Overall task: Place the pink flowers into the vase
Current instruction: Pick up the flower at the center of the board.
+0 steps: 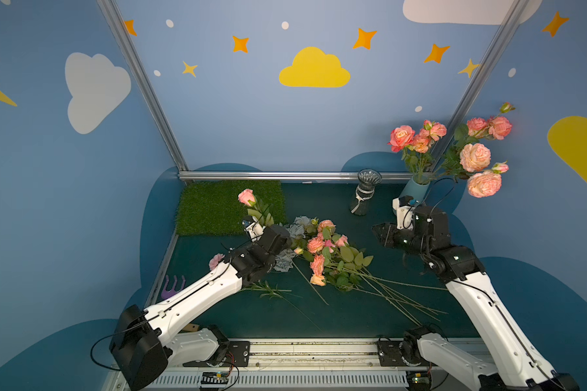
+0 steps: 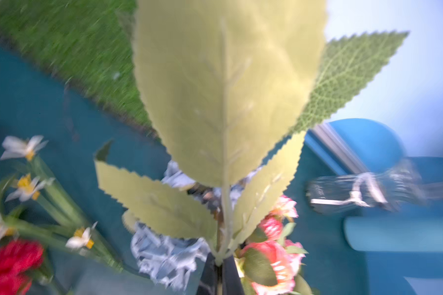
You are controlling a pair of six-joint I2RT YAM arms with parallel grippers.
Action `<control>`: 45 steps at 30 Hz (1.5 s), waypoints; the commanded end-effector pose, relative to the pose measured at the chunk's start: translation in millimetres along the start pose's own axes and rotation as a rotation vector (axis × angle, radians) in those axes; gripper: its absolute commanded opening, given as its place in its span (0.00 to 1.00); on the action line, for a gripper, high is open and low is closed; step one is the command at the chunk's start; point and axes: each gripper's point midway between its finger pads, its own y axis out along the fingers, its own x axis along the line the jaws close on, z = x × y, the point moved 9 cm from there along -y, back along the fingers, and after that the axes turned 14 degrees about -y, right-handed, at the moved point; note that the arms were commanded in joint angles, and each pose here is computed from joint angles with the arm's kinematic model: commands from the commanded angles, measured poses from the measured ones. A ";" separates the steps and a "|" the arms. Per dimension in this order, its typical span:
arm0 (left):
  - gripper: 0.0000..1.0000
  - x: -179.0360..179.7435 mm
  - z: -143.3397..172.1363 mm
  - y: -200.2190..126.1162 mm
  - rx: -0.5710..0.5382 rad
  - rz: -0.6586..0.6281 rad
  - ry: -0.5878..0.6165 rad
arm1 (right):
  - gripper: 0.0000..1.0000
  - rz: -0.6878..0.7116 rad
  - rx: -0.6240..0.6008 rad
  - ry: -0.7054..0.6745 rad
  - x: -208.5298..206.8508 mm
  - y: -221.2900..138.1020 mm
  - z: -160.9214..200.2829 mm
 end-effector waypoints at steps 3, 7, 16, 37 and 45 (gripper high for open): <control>0.02 -42.6 -21.0 -9.5 0.109 0.277 0.207 | 0.32 -0.316 -0.023 -0.073 38.9 17.1 -17.3; 0.02 -63.5 -18.1 -11.0 0.252 0.452 0.262 | 0.30 -0.424 -0.023 -0.092 58.7 35.8 -25.6; 0.02 -90.7 5.2 -8.8 0.519 0.683 0.324 | 0.27 -0.594 -0.018 -0.088 91.3 68.8 -35.1; 0.02 -89.9 14.4 -8.3 0.598 0.734 0.308 | 0.23 -0.669 0.032 -0.072 107.8 90.7 -29.1; 0.02 -84.5 9.3 -9.9 0.554 0.690 0.335 | 0.23 -0.651 0.016 -0.120 105.7 71.9 -25.6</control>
